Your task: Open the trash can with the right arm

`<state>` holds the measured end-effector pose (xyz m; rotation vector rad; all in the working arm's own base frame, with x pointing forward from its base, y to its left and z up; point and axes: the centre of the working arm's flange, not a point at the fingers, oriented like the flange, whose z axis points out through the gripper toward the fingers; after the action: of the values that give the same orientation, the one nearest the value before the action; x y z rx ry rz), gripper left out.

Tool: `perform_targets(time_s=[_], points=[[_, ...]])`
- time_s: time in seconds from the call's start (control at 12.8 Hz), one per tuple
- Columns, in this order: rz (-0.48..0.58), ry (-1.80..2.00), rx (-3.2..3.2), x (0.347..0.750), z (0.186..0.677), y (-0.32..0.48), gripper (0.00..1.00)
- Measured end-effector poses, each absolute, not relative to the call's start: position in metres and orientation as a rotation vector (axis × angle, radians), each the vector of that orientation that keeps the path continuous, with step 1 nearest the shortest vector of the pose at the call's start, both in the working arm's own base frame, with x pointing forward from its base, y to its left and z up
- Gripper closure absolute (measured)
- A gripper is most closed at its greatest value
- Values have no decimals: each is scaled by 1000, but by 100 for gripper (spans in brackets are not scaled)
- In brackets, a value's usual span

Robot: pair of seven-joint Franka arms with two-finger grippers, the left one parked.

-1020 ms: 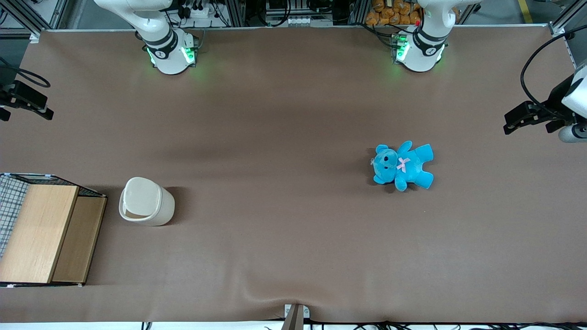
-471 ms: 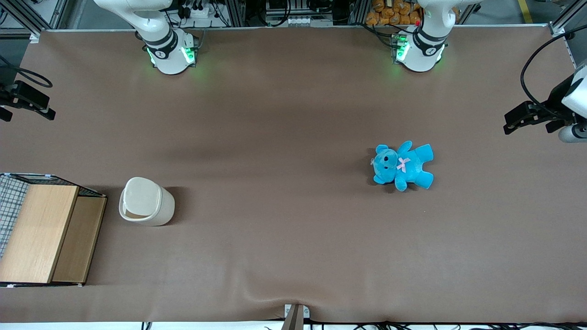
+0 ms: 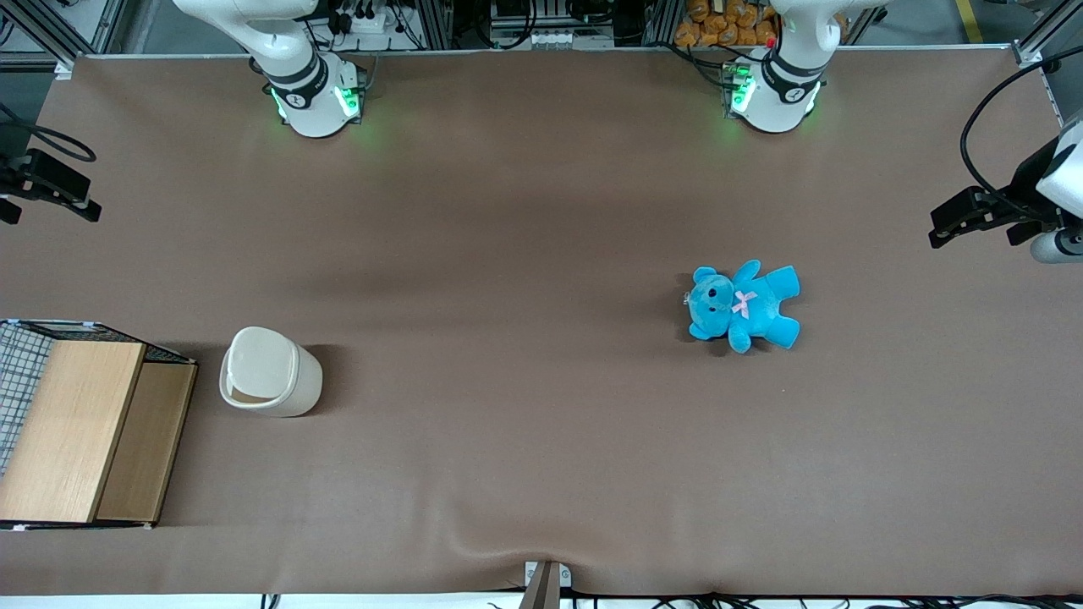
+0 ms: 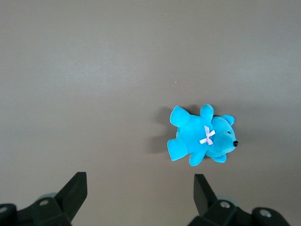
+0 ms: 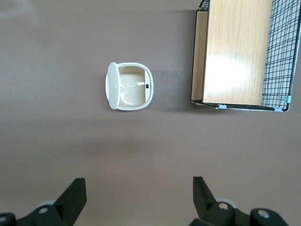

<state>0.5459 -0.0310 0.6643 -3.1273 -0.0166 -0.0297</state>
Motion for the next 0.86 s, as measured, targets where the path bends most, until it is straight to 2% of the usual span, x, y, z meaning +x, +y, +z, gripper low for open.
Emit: perform_targets(time_s=[0.86], points=[[-7, -24, -3128, 548, 657, -29, 0]])
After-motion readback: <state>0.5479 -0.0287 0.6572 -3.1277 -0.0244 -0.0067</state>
